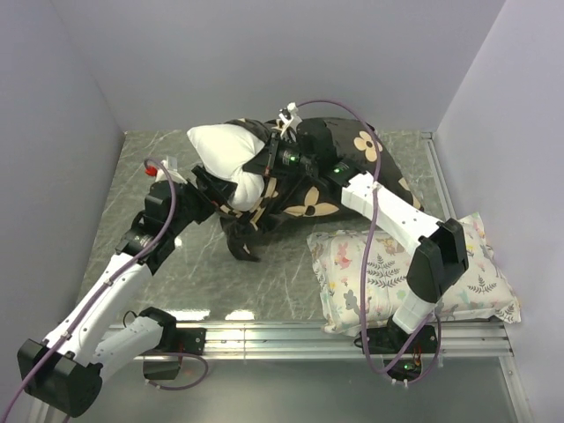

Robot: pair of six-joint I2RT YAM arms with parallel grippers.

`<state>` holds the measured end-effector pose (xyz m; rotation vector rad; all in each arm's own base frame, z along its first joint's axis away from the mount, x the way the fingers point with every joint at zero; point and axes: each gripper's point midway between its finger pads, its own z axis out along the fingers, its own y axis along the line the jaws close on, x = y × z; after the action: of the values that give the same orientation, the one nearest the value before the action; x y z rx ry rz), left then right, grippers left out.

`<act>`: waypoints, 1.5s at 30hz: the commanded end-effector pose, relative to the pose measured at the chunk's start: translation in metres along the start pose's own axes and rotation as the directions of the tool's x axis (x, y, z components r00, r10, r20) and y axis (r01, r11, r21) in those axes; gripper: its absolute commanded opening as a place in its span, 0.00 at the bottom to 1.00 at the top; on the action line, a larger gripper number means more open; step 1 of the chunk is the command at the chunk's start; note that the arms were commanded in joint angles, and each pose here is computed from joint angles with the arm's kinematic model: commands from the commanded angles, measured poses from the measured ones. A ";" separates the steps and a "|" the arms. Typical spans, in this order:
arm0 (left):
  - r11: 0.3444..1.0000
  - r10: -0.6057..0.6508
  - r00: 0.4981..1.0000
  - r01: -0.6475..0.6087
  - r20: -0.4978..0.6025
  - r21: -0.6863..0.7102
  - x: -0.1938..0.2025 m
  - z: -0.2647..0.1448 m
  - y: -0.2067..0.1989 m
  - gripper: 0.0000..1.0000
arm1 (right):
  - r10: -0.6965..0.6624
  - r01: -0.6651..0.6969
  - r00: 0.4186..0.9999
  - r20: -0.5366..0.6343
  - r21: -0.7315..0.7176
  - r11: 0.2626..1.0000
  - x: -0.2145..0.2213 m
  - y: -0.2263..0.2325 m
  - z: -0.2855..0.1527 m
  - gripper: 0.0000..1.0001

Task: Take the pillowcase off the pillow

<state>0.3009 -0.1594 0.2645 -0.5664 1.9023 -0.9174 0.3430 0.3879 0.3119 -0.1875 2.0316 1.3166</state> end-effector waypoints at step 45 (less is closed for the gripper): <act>0.996 0.077 0.997 -0.077 0.005 0.043 0.011 0.032 -0.013 0.99 | -0.102 0.122 0.987 0.122 -0.175 0.977 -0.033 0.105 0.004 0.00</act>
<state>0.3155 -0.1865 0.2606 -0.4401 1.8850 -0.9367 0.3383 0.4172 0.2970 -0.2368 2.1166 1.1898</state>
